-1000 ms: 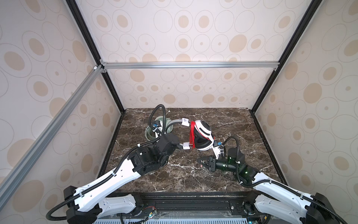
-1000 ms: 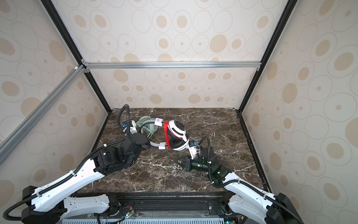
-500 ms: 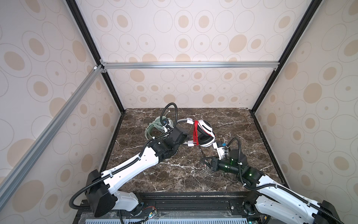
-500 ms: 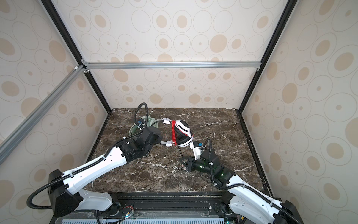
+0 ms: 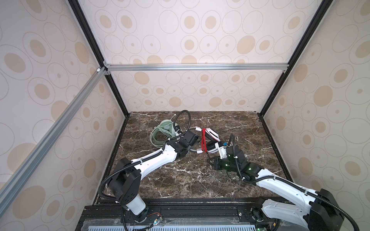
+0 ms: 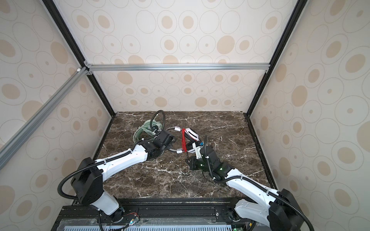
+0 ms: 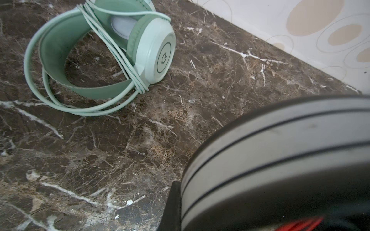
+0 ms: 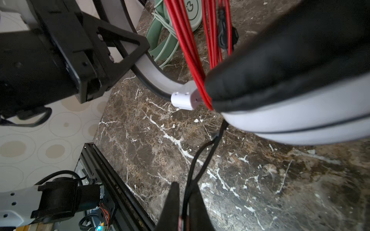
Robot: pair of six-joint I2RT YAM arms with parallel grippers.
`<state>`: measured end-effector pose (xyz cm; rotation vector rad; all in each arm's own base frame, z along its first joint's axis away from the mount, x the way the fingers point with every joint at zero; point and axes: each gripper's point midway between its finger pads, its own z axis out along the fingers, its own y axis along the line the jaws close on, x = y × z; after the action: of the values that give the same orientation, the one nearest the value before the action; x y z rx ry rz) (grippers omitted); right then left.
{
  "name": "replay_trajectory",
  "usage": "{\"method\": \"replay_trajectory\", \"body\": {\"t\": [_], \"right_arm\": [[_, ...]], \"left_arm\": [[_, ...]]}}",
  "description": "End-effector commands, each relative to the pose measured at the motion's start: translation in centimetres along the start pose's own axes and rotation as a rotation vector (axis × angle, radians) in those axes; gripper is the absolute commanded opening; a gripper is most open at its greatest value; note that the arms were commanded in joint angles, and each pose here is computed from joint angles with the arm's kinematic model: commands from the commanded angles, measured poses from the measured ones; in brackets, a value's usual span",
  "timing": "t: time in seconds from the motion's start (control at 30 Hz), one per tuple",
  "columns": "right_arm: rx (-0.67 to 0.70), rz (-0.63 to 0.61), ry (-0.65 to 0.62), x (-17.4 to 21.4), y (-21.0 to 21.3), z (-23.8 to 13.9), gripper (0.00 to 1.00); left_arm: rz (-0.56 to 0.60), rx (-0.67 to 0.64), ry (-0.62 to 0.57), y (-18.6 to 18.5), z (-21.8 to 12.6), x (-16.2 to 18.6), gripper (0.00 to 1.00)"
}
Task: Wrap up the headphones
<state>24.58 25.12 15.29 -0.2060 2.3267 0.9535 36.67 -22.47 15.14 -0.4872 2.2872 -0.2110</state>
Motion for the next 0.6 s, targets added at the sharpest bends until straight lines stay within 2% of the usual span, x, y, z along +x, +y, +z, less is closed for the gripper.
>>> {"method": "replay_trajectory", "body": {"t": [0.0, 0.17, 0.33, 0.47, 0.57], "right_arm": [[0.053, -0.013, 0.021, -0.3, -0.5, 0.7, 0.00], [0.144, -0.002, 0.044, -0.7, -2.1, 2.2, 0.00], [0.164, 0.042, 0.095, -0.7, -3.2, 3.7, 0.01], [0.156, 0.107, 0.121, -1.1, -4.1, 4.7, 0.01], [0.168, 0.130, 0.124, -1.6, -4.8, 5.1, 0.01]], "left_arm": [[-0.129, 0.049, -0.034, -1.8, 1.3, -1.9, 0.00], [-0.062, 0.012, 0.051, -1.4, 4.2, 0.2, 0.00], [-0.033, -0.071, 0.107, -0.1, 6.3, 1.9, 0.00], [-0.012, -0.084, 0.156, -0.1, 7.8, 3.0, 0.06], [-0.016, -0.093, 0.154, 0.2, 8.2, 3.0, 0.16]]}}
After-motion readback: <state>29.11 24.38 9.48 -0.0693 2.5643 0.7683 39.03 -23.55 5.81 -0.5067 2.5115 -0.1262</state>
